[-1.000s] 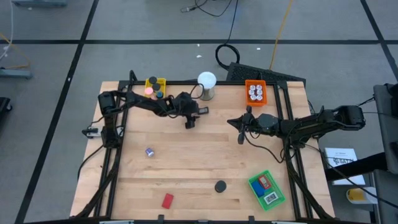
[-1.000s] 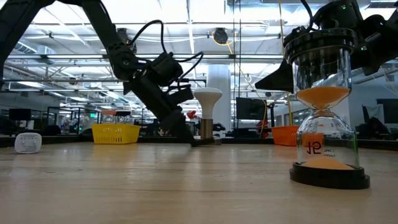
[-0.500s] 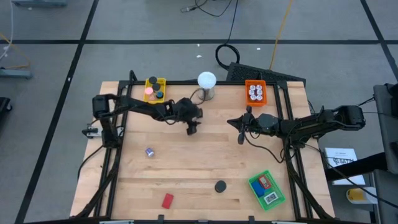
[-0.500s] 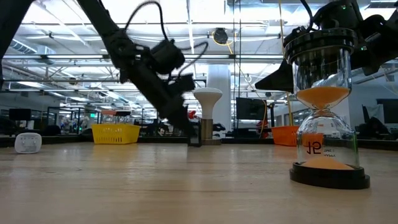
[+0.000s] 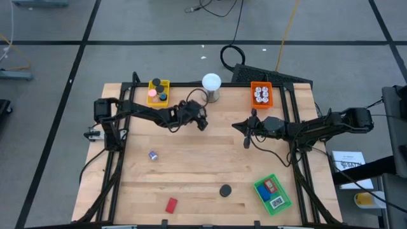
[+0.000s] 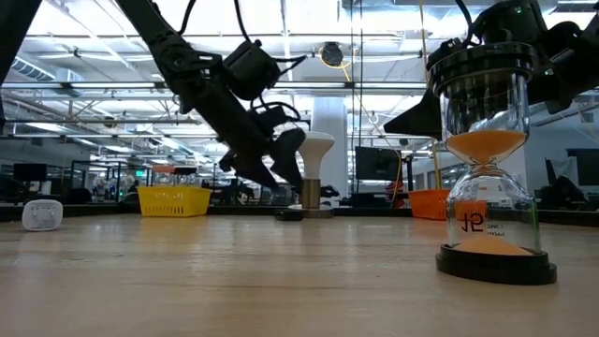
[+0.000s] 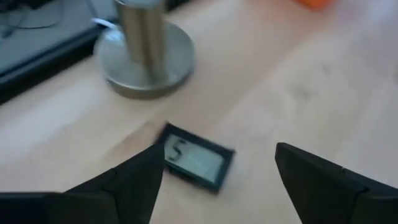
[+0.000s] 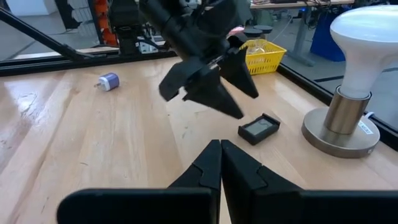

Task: Pick & Place Office items
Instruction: Put the black digital clock into the green bin

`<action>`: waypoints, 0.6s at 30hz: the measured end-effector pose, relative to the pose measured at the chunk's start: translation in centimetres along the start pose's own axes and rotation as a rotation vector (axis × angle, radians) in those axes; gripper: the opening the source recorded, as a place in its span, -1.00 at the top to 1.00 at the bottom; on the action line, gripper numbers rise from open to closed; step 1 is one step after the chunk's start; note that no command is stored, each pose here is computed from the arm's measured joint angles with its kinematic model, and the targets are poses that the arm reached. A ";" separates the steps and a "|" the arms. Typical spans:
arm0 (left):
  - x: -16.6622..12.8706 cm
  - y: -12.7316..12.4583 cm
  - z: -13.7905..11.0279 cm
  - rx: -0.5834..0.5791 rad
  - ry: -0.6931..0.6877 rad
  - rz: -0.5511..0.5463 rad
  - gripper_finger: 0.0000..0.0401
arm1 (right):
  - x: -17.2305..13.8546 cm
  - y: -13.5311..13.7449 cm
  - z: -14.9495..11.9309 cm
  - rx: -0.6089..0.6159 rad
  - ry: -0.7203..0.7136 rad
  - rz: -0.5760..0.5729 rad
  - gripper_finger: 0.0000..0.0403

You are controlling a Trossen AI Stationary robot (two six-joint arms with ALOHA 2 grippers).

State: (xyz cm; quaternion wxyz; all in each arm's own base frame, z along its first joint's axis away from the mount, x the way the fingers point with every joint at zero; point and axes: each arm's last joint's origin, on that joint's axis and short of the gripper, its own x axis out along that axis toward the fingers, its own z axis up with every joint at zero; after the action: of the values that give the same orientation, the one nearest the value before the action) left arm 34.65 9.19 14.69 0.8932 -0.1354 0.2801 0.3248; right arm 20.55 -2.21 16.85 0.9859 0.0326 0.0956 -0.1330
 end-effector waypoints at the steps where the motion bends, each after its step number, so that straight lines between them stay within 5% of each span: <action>1: 0.0 0.0 0.1 -0.020 -0.018 0.019 -0.58 | 0.0 0.0 0.0 0.000 0.000 0.000 1.00; 8: 2.1 -0.1 -0.9 -0.155 -0.071 0.106 -0.60 | 0.0 0.0 0.1 0.001 -0.006 0.000 1.00; 18: 5.3 -1.5 -1.9 -0.154 -0.079 0.250 -0.60 | 0.0 0.0 0.1 0.003 -0.008 0.001 1.00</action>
State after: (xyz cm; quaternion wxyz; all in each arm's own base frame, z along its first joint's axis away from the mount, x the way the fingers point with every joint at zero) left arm 38.21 9.89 10.10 0.8431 -0.1544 0.2336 0.4590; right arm 20.56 -2.22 16.92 0.9863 0.0337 0.0916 -0.1329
